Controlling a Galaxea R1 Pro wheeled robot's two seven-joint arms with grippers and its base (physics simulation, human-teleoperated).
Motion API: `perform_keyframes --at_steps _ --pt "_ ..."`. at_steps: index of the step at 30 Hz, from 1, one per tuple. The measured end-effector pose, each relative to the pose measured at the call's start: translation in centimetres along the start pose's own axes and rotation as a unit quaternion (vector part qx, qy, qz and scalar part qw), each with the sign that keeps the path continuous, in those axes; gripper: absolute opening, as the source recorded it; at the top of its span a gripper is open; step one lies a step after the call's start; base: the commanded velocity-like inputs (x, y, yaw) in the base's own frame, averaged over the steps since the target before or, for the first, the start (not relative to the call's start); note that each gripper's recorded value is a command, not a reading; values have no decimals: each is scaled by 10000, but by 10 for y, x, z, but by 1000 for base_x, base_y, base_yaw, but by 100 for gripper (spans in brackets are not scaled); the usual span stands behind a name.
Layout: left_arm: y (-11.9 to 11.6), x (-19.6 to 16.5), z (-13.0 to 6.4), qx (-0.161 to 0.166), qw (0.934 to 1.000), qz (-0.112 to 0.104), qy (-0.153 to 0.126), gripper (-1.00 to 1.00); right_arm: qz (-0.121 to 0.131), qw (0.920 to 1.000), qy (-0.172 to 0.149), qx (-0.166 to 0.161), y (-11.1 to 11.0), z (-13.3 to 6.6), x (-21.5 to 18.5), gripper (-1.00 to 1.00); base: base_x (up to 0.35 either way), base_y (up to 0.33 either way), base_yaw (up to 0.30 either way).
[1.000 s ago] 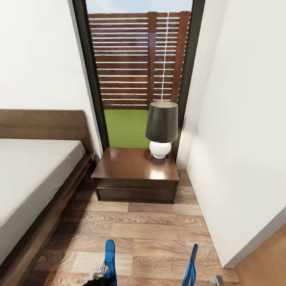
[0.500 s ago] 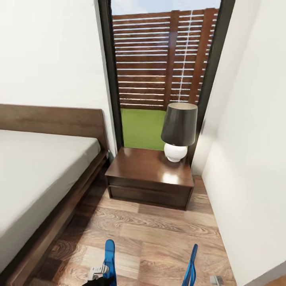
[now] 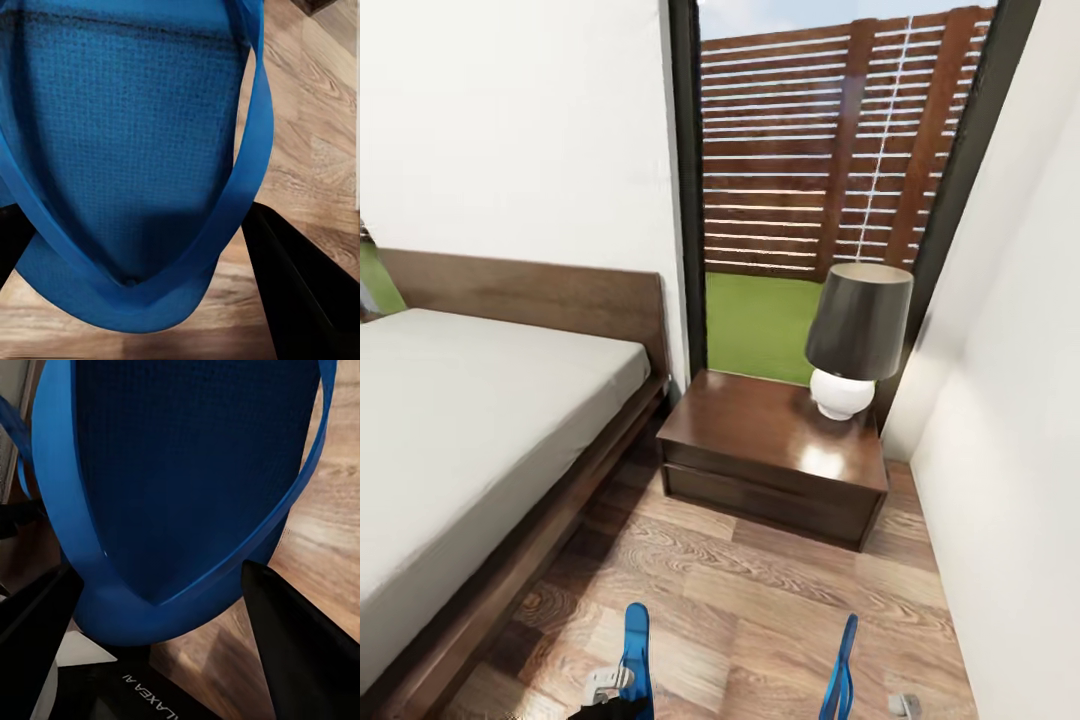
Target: In the bedroom, move the book from the bed onto either nightstand, and place the two sandals side by side next to the bed.
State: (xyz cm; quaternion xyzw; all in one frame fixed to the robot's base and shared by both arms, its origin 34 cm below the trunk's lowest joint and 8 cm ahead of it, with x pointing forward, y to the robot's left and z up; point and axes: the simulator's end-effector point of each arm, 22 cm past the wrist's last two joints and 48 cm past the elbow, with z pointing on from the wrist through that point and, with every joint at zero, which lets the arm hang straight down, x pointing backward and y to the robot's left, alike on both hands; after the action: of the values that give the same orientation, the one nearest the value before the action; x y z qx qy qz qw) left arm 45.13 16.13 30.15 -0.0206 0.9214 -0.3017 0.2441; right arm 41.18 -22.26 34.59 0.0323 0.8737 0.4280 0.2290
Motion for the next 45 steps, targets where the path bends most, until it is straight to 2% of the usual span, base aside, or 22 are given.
perform_keyframes --at_steps 45 --pt "-1 0 0 5 10000 3 -2 -100 2 10000 5 -11 1 1 1 -100 7 -19 275"
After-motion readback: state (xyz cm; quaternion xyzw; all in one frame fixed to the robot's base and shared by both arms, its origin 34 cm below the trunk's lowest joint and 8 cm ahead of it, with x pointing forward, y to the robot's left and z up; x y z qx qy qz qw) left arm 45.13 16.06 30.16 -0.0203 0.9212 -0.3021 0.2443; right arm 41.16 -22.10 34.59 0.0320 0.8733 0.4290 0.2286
